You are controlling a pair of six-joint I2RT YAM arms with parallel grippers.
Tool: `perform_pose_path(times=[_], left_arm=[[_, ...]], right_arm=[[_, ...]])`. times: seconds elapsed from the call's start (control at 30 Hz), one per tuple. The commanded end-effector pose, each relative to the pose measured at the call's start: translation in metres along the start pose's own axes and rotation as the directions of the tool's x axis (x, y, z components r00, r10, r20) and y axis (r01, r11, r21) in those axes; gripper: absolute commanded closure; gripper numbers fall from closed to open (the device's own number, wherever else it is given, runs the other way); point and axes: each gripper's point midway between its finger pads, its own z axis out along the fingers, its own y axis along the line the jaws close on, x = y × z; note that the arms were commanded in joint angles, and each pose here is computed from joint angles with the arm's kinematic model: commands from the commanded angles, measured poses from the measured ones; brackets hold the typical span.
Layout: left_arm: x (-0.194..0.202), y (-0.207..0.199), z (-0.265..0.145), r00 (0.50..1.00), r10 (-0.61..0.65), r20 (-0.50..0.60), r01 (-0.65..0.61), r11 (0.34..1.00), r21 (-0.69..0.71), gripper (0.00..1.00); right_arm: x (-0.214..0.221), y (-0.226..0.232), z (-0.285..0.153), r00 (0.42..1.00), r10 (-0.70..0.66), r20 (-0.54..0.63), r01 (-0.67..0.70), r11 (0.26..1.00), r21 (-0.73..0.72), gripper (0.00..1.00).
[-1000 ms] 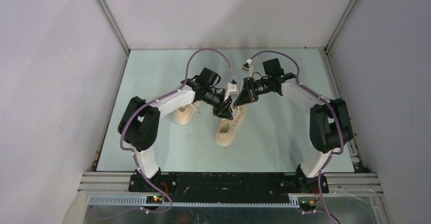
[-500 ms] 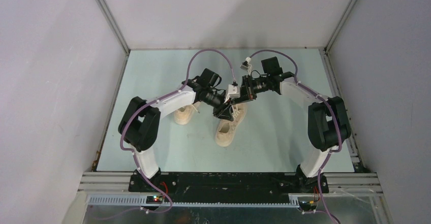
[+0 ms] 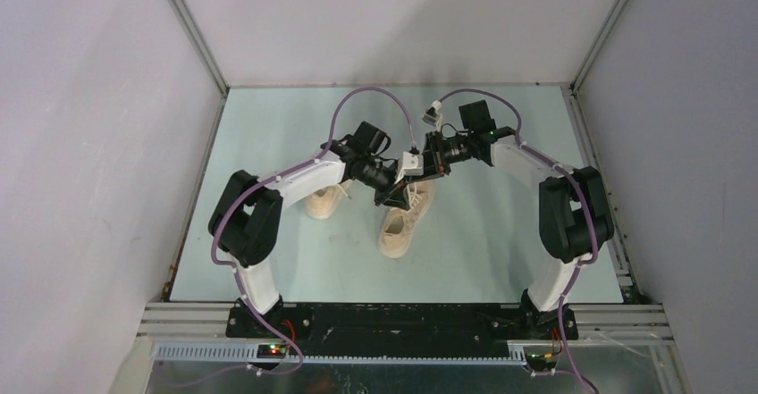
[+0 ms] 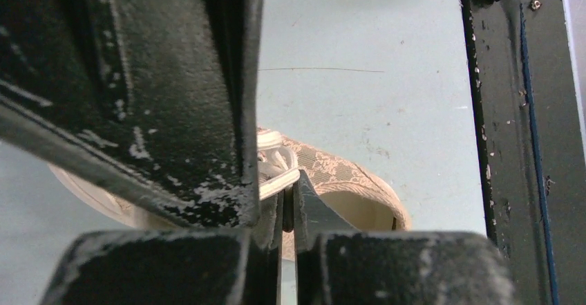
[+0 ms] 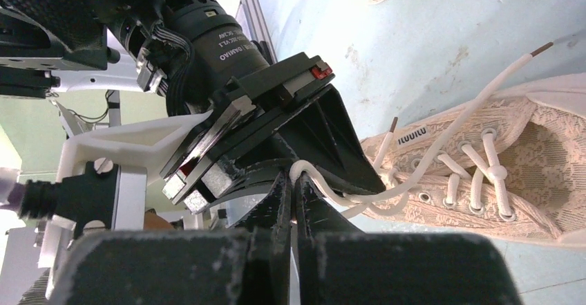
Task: Tie the shoes
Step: Cross the shoelace with the shoelace.
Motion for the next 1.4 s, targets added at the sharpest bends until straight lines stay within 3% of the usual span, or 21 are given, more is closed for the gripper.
perform_pose_path(times=[0.0,0.1,0.2,0.33,0.6,0.73,0.9,0.97,1.1,1.37], left_arm=[[-0.014,-0.010,-0.004,0.997,0.072,0.029,-0.073,0.997,0.034,0.99],[-0.009,-0.011,-0.005,0.997,0.068,0.028,-0.069,0.997,0.033,1.00],[-0.009,-0.011,-0.008,0.997,0.057,0.049,-0.059,0.998,0.028,1.00],[-0.007,0.002,-0.010,0.996,-0.045,0.081,0.046,0.999,-0.004,1.00],[-0.007,0.011,-0.025,0.975,-0.163,0.154,0.165,0.986,-0.003,1.00],[-0.005,0.012,-0.028,0.966,-0.196,0.170,0.199,0.980,-0.003,1.00],[-0.006,0.019,-0.034,0.940,-0.266,0.213,0.271,0.962,0.006,1.00],[-0.005,0.021,-0.037,0.930,-0.289,0.229,0.292,0.956,0.022,1.00],[-0.005,0.021,-0.038,0.918,-0.314,0.241,0.311,0.949,0.048,1.00],[-0.002,0.021,-0.036,0.914,-0.329,0.239,0.322,0.944,0.067,1.00]], right_arm=[[-0.016,0.005,0.001,0.997,-0.067,0.027,0.067,0.998,0.005,1.00],[-0.020,-0.002,-0.009,0.996,-0.070,0.046,0.068,0.996,0.050,0.96],[-0.028,-0.014,-0.027,0.993,-0.088,0.085,0.077,0.990,0.120,0.74],[-0.023,-0.039,-0.053,0.989,-0.119,0.089,0.094,0.965,0.245,0.60],[0.013,-0.061,-0.049,0.953,-0.292,-0.081,0.302,0.900,0.316,0.58],[0.028,-0.060,-0.036,0.856,-0.484,-0.184,0.517,0.814,0.266,0.55],[0.019,-0.057,-0.016,0.645,-0.721,-0.252,0.763,0.595,0.251,0.51],[0.013,-0.054,-0.008,0.590,-0.764,-0.261,0.806,0.535,0.254,0.50],[0.012,-0.051,0.007,0.546,-0.795,-0.263,0.837,0.500,0.224,0.47],[0.015,-0.058,0.026,0.540,-0.800,-0.262,0.842,0.504,0.194,0.42]])
